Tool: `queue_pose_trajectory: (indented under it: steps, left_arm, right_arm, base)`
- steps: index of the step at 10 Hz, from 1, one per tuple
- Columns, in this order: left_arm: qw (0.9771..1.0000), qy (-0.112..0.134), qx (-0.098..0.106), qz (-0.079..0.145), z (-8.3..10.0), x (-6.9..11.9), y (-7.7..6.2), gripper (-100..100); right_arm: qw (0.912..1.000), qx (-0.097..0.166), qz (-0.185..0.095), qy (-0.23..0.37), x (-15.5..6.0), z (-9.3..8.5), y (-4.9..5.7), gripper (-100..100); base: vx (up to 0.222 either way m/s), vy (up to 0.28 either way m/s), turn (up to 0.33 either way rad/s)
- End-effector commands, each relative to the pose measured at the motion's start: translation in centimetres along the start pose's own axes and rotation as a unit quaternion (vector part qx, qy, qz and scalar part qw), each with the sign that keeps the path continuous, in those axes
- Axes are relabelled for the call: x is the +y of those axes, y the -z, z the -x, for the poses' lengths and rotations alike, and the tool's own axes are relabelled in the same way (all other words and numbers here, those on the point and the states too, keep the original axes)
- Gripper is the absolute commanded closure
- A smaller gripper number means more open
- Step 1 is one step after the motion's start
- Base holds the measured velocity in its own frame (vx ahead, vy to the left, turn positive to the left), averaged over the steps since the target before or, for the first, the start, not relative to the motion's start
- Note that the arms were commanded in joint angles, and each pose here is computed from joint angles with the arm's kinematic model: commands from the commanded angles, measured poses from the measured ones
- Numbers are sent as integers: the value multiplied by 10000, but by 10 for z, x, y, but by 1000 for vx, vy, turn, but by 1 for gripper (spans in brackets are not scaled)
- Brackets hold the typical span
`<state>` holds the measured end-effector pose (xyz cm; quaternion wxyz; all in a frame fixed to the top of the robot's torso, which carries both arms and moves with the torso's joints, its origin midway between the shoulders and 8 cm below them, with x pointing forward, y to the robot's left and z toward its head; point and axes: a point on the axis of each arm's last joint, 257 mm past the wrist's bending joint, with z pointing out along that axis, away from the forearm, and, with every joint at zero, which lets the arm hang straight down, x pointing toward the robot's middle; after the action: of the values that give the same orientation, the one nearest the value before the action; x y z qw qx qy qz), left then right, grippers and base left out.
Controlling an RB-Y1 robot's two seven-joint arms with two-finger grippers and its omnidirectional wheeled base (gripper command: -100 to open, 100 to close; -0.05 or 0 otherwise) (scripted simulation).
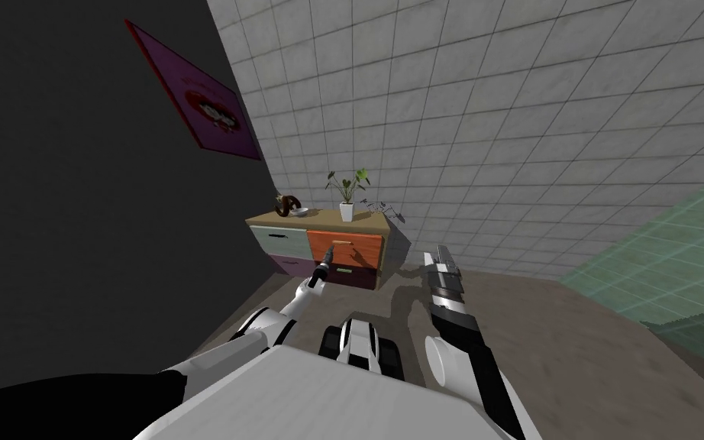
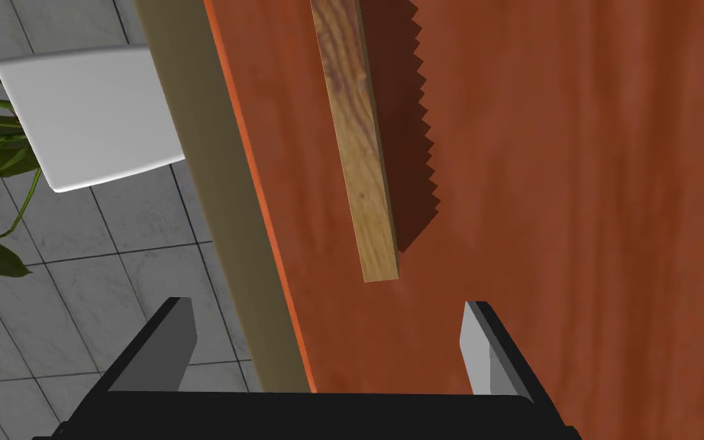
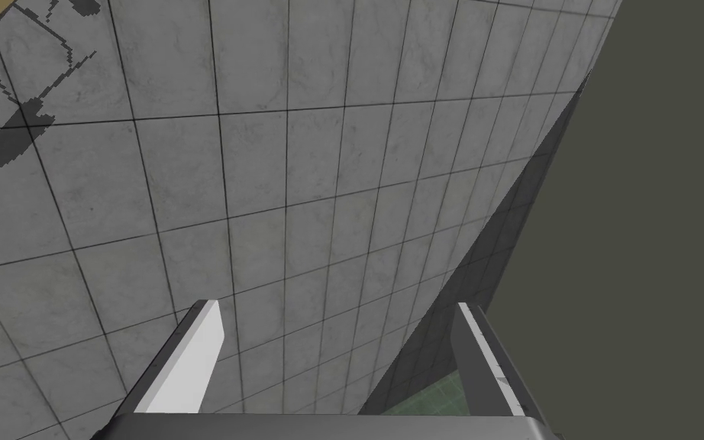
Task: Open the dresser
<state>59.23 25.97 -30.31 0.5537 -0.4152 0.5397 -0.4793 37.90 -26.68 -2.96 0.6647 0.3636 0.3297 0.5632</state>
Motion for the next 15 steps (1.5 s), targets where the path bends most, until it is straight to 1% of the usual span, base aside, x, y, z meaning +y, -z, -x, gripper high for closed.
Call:
queue_pose_trajectory:
  steps: [1,3,5,6,8,11,12,13,15]
  left_arm:
    - [10000,-1,-21,6,1,2,2,-100]
    - [10000,0,-41,14,2,4,4,-100]
    - [10000,-1,-35,9,2,3,4,-100]
    - [10000,-1,-34,8,2,3,3,100]
    - [10000,0,-7,11,0,1,1,100]
    - [10000,0,33,15,-3,-1,-2,100]
    - [10000,-1,23,12,-2,-1,-1,100]
    - [10000,-1,6,12,-1,0,1,-100]
    - [10000,0,-9,13,0,2,2,-100]
  right_arm:
    - [10000,0,0,0,0,0,0,0]
    - [10000,0,0,0,0,0,0,0]
    - [10000,0,1,-1,0,0,0,0]
    - [10000,0,1,-1,0,0,0,0]
    - [10000,0,2,-2,0,0,0,0]
    - [10000,1,3,-2,0,0,0,0]
    - [10000,1,3,-2,0,0,0,0]
    - [10000,0,2,-2,0,0,0,0]
    - [10000,0,0,0,0,0,0,0]
  base:
    - [158,-7,-17]
    - [193,-17,-22]
    - [54,-4,-1]
    - [10,-1,0]
    - [-124,-4,24]
    - [-227,3,25]
    - [-93,-12,7]
    - [82,8,-28]
    - [173,11,-20]
